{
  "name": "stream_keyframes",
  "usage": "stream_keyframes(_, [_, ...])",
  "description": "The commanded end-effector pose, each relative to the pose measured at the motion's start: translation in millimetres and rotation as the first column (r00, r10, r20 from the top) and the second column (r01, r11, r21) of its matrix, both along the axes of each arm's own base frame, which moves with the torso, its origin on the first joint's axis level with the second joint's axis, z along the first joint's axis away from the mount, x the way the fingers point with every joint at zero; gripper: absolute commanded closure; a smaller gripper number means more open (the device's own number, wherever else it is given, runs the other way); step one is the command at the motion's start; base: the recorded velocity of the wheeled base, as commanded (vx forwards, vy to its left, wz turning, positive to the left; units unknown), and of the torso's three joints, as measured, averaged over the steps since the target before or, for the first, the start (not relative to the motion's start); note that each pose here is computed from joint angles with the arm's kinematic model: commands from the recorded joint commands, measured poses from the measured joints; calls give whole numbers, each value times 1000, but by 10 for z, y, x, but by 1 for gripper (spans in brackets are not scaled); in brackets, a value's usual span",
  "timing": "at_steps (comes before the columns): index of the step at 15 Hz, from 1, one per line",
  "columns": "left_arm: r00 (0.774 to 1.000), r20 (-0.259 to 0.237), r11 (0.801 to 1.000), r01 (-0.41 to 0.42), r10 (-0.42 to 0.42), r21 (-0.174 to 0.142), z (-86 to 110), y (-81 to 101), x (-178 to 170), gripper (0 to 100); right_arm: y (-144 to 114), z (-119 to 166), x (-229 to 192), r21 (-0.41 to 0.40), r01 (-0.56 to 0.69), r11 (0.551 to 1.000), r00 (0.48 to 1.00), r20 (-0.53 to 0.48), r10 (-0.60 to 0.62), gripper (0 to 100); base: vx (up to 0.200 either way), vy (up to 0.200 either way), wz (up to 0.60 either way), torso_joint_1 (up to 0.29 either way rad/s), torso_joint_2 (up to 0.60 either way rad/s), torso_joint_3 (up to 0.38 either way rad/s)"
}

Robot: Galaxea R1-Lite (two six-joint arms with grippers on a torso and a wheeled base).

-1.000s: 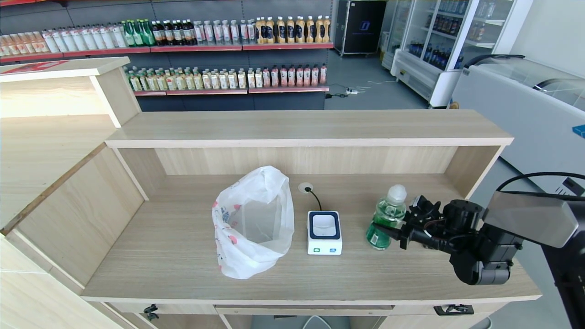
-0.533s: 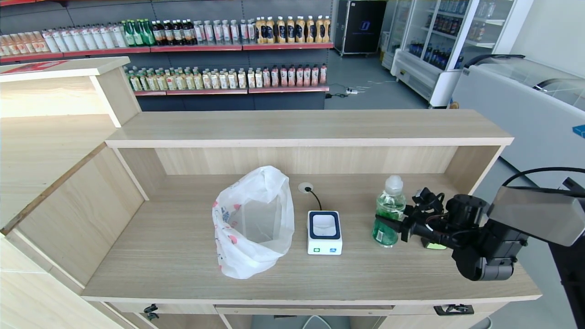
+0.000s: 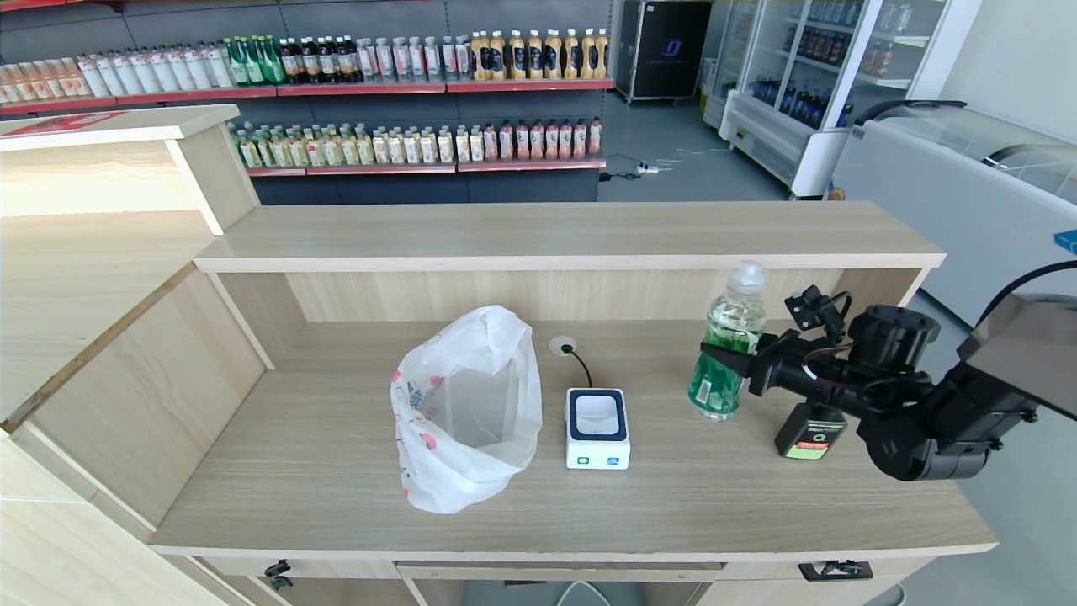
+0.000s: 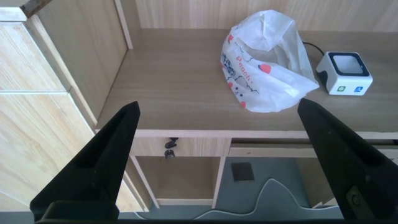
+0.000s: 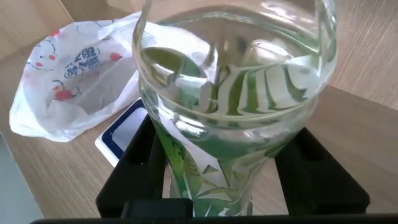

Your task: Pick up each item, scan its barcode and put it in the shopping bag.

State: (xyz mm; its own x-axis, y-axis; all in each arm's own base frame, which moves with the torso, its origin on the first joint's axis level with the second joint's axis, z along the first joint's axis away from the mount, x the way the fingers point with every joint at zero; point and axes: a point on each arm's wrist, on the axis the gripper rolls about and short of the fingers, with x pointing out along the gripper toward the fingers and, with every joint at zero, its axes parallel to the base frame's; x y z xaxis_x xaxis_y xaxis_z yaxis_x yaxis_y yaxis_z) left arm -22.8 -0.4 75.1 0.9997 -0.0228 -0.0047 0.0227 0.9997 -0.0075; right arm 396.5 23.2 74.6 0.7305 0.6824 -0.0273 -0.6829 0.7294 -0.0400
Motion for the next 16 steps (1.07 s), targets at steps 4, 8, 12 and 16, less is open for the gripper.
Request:
stream_keyframes(4, [1000,-1,1000,0,0,0,0,0,1,0,138,869,-409,134,-47,990,998,-34,52,100,0,0,0,0,0,0])
stream_keyframes(8, [1000,-1,1000,0,0,0,0,0,1,0,140,1263,-712,150,-113,982,991,-60,123,100,0,0,0,0,0,0])
stream_keyframes(12, [1000,-1,1000,0,0,0,0,0,1,0,259,1708,-1138,225,-247,943,958,-92,273,100,0,0,0,0,0,0])
stream_keyframes(16, [1000,-1,1000,0,0,0,0,0,1,0,452,2007,-1564,277,-375,885,899,-122,420,100,0,0,0,0,0,0])
